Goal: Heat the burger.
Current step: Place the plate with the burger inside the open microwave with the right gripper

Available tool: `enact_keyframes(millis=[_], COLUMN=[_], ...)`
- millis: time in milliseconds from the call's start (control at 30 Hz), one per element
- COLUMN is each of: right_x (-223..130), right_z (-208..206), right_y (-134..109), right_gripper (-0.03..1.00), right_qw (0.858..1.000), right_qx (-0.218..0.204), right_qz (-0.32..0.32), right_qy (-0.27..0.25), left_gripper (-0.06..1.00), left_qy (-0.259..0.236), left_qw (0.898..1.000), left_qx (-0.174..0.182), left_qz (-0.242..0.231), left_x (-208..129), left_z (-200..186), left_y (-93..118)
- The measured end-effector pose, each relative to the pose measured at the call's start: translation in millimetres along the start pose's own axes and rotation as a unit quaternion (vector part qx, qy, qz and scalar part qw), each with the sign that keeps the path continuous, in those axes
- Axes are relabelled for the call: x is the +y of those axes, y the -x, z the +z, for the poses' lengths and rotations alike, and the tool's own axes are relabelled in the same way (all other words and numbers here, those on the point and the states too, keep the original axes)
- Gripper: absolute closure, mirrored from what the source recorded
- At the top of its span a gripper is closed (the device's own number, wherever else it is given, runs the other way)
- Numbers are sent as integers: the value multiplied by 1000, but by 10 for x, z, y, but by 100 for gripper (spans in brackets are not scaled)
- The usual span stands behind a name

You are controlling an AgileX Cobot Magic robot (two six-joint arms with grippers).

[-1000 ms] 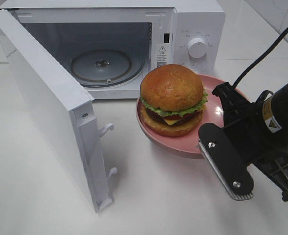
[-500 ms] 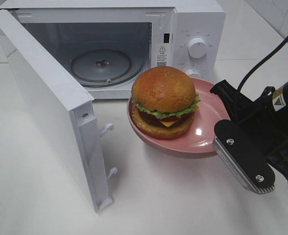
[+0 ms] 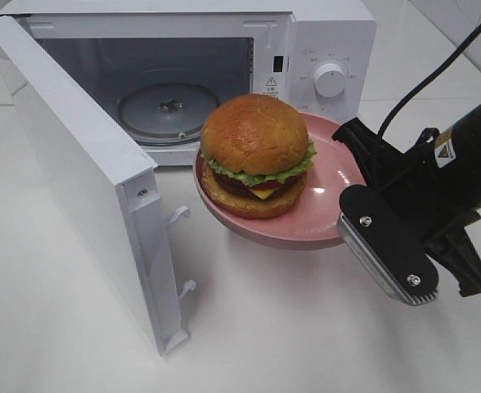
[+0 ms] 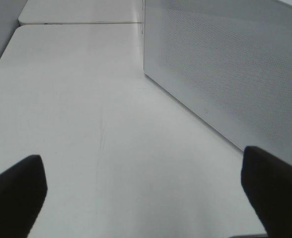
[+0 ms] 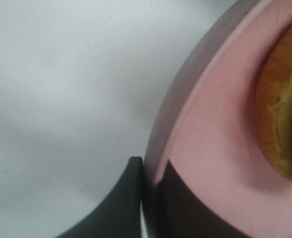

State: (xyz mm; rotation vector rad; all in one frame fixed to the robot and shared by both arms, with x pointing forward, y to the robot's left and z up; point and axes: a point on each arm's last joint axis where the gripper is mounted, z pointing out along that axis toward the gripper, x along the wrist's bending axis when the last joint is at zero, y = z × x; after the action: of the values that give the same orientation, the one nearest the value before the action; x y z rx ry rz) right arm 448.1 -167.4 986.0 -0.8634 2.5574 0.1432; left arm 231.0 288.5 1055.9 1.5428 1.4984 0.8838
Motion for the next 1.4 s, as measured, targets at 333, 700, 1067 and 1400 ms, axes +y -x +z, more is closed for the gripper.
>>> enact_keyframes(millis=[333,700,1067,1400], right_x=[14,99,93,123], right_z=[133,293,545,706], right_y=[172,419,772,964], right_gripper=[93,93,93,93], right_qw=[1000,1000,1000,1000], right_qx=[8,3,1,2], right_qz=[-3,-17,-18,-21], right_qy=[3,10,11,13], left_gripper=[-4,-4,-4,-4], left_qy=[0,0,0,0], left_qw=[1000,1000,1000,1000], left_qx=[0,0,0,0], left_qz=[0,0,0,0], left_x=[0,0,0,0], left_z=[0,0,0,0], left_y=[0,0,0,0])
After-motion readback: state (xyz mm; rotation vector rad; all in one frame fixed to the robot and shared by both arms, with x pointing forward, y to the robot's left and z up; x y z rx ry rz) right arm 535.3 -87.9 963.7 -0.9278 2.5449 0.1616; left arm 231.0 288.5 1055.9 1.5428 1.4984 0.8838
